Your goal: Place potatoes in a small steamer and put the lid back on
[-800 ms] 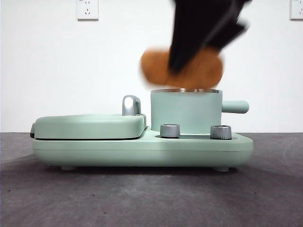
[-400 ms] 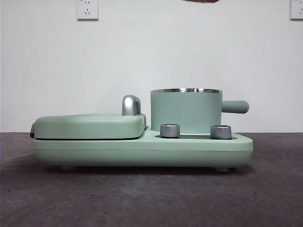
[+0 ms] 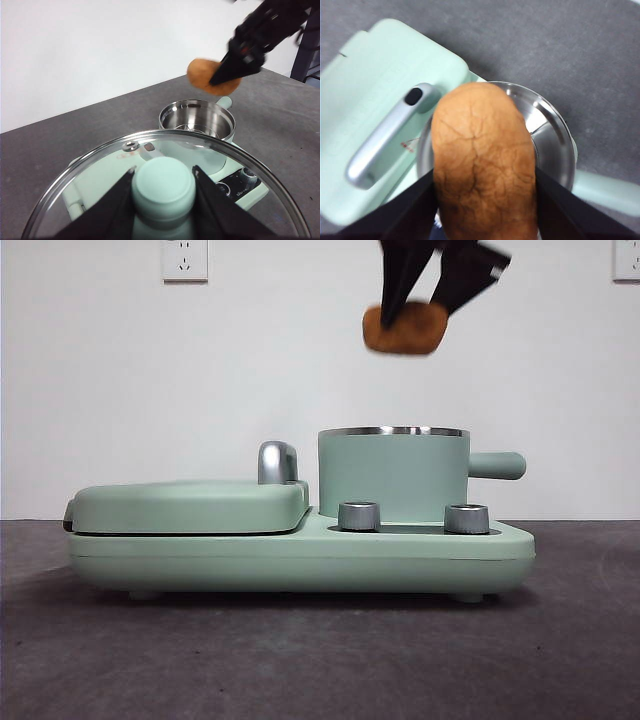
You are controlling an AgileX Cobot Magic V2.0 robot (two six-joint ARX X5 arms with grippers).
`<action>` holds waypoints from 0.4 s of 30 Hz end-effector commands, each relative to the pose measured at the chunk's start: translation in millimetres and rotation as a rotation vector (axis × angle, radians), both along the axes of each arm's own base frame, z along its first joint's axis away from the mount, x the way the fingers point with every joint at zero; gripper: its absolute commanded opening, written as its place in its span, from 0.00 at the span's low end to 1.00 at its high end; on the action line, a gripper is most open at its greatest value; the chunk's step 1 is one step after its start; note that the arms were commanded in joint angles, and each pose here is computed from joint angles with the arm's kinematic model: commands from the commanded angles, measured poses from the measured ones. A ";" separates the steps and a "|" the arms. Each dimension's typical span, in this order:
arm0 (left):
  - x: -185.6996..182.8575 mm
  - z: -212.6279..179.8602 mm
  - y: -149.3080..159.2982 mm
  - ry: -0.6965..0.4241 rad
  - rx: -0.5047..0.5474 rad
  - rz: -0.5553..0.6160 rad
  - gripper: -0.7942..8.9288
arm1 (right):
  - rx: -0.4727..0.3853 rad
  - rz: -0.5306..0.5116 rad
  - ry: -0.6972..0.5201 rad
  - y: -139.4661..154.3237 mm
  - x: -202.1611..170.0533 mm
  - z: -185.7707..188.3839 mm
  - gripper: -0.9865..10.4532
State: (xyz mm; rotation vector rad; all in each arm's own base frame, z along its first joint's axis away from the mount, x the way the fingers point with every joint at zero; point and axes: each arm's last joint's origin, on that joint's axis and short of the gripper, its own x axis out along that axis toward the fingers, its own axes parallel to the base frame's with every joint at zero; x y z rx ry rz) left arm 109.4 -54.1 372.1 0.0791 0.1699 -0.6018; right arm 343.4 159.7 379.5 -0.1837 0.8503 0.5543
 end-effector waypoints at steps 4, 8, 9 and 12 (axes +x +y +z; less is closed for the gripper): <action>-1.5 8.3 0.3 -0.045 -0.021 -0.003 0.10 | -0.054 0.027 0.035 13.7 29.1 -30.0 0.29; -1.2 8.2 0.2 -0.043 -0.020 -0.003 0.10 | -0.081 0.032 0.077 18.8 40.6 -50.8 0.29; -1.3 8.3 0.2 -0.043 -0.021 -0.003 0.10 | -0.086 0.032 0.088 19.9 43.0 -55.6 0.29; -1.2 8.2 0.2 -0.042 -0.023 -0.002 0.10 | -0.125 0.023 0.113 22.3 50.2 -70.7 0.29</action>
